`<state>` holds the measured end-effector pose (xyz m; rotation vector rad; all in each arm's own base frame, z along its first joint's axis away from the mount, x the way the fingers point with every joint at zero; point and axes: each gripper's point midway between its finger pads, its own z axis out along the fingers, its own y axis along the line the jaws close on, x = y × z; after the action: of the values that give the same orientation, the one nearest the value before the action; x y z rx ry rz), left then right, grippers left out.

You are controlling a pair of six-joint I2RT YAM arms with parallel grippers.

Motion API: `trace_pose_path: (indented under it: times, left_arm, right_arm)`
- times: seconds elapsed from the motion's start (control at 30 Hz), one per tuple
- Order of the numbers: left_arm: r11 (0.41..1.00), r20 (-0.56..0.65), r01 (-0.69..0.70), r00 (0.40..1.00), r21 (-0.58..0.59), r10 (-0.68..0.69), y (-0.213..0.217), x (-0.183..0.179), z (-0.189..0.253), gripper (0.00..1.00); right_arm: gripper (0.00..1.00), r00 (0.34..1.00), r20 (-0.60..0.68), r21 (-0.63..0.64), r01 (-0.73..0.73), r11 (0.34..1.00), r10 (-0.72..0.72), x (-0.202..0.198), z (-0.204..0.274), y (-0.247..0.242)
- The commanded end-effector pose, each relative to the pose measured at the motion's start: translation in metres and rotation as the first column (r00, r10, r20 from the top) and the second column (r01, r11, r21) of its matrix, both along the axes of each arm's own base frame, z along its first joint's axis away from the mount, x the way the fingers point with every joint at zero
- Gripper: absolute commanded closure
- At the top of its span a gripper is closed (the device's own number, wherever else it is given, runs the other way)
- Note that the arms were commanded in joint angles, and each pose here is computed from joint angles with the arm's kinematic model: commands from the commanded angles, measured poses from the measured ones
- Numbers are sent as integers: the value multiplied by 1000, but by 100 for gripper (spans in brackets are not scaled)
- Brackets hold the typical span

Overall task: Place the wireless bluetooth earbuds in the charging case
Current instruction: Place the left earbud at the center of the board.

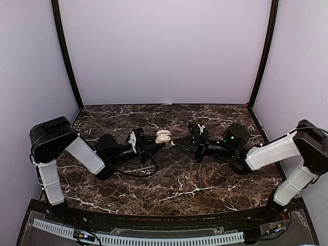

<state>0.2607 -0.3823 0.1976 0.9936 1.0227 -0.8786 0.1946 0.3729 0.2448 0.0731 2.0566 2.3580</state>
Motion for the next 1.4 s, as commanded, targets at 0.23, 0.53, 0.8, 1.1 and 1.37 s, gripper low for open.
trace_pose_path:
  times: [0.23, 0.53, 0.8, 1.1, 1.37]
  left_arm:
    - [984, -50, -176, 983, -23, 175, 68, 3, 15, 96]
    - [984, -53, -179, 983, -1, 178, 74, -2, 12, 96]
    - [977, -60, -212, 976, -16, 211, 88, -8, 20, 96]
    - [967, -59, -256, 965, 14, 256, 102, -14, 21, 96]
    - [957, -59, -287, 956, 26, 288, 112, -17, 21, 96]
  right_arm:
    - [96, 972, 220, -704, 98, 703, 84, 18, -143, -28]
    - [93, 624, 302, -943, 81, 324, 721, -7, -192, -27]
    - [85, 195, 342, -936, 155, 315, 919, -14, -200, -17]
    - [78, -156, 234, -963, 99, 251, 960, -28, -215, -31]
    - [73, -175, 248, -942, 187, 280, 953, -16, -205, -29]
